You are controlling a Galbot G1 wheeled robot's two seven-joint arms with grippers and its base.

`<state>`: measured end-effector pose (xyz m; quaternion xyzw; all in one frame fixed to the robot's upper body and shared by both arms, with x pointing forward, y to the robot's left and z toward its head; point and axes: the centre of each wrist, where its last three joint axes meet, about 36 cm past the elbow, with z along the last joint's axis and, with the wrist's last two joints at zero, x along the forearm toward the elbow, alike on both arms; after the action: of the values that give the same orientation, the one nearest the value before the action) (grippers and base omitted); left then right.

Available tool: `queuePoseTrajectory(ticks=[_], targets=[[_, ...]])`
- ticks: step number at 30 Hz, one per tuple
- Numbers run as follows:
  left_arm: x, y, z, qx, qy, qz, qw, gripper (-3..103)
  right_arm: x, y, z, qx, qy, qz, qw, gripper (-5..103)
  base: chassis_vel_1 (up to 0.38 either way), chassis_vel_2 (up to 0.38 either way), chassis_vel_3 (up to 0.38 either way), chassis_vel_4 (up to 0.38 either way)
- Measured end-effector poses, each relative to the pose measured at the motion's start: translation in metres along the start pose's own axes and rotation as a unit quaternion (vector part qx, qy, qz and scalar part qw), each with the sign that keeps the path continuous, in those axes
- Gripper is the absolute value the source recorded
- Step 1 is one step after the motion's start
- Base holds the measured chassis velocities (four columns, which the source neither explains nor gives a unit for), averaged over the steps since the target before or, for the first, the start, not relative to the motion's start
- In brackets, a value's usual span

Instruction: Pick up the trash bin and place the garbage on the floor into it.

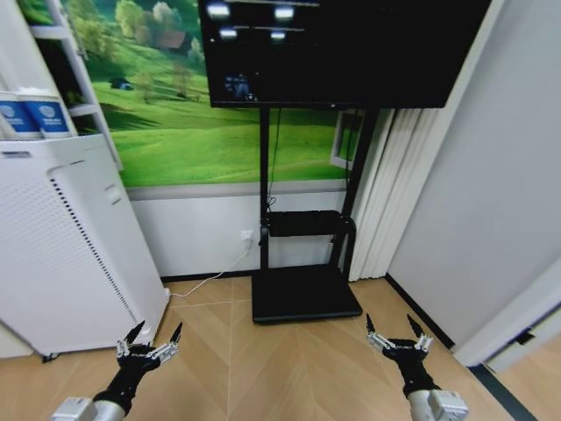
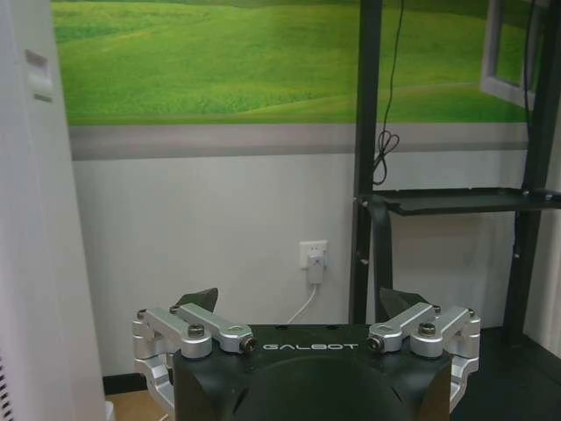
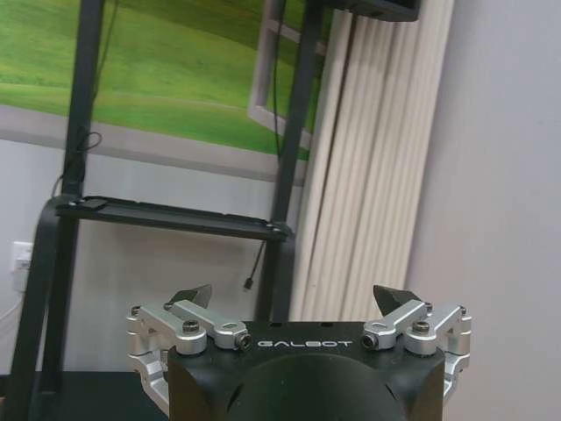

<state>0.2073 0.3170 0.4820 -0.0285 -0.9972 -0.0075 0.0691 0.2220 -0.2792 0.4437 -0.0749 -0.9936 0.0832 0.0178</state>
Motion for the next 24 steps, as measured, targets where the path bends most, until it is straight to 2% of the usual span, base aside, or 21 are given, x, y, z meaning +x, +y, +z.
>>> queuePoseTrajectory(ticks=[9, 24], targets=[[0.0000, 0.0000, 0.0000, 0.000, 0.000, 0.000, 1.0000, 100, 0.0000, 0.0000, 0.0000, 0.000, 0.000, 0.000, 1.000, 100, -0.073, -0.068, -0.080, -0.072], [0.0000, 0.0000, 0.0000, 0.000, 0.000, 0.000, 1.0000, 100, 0.0000, 0.0000, 0.0000, 0.000, 0.000, 0.000, 1.000, 100, 0.003, 0.003, 0.004, 0.002]])
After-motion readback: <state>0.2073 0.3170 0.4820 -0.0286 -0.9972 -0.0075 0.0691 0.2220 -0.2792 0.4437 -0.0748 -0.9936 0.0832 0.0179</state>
